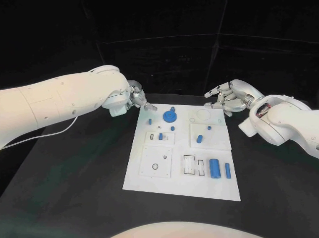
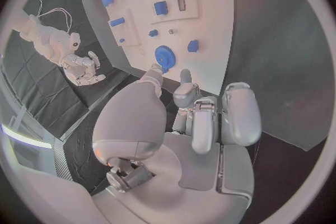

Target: Assemble the parts on the task board

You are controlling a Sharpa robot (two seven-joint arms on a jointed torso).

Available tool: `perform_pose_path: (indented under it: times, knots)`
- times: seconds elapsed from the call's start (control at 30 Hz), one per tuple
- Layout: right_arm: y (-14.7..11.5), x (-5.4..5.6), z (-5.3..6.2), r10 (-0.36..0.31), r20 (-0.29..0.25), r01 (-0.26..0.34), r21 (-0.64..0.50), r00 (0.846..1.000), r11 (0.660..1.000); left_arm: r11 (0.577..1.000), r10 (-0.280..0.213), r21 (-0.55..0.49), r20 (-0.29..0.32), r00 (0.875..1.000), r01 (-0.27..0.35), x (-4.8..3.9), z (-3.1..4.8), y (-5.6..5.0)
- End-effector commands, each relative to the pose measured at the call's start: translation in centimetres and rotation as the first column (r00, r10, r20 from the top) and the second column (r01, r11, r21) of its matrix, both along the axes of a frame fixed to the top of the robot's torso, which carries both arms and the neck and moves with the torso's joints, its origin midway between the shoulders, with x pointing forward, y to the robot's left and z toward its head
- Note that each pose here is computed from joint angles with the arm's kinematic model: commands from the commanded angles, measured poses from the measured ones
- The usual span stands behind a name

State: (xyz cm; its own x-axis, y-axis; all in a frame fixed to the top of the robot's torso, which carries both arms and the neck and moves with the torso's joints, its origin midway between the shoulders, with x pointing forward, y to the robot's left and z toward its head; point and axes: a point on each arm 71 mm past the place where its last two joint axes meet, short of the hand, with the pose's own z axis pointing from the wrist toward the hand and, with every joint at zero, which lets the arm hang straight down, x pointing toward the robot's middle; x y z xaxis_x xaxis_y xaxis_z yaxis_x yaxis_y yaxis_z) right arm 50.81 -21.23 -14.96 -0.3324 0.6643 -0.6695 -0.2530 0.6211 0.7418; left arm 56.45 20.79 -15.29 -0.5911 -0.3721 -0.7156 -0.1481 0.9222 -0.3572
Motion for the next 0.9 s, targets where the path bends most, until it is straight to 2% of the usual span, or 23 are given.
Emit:
perform_pose_path:
  times: [0.03, 0.3, 0.63, 0.9]
  knots:
    - [0.2, 0.0, 0.2, 0.011, 0.008, -0.011, 0.002, 1.000, 1.000, 0.998, -0.037, 0.044, -0.032, 0.999, 0.038, 0.69, -0.30, 0.1]
    - [0.3, 0.0, 0.2, 0.014, 0.008, -0.014, 0.002, 1.000, 1.000, 0.996, -0.026, 0.083, -0.062, 0.998, 0.031, 1.77, -1.36, 0.1]
    - [0.5, 0.1, 0.2, 0.018, 0.008, -0.018, 0.003, 1.000, 1.000, 0.993, -0.031, 0.106, -0.103, 0.994, 0.042, 2.14, -2.89, -0.5]
    - [0.5, 0.1, 0.1, 0.020, 0.008, -0.020, 0.003, 1.000, 1.000, 0.992, -0.042, 0.114, -0.127, 0.991, 0.056, 2.10, -3.55, -1.0]
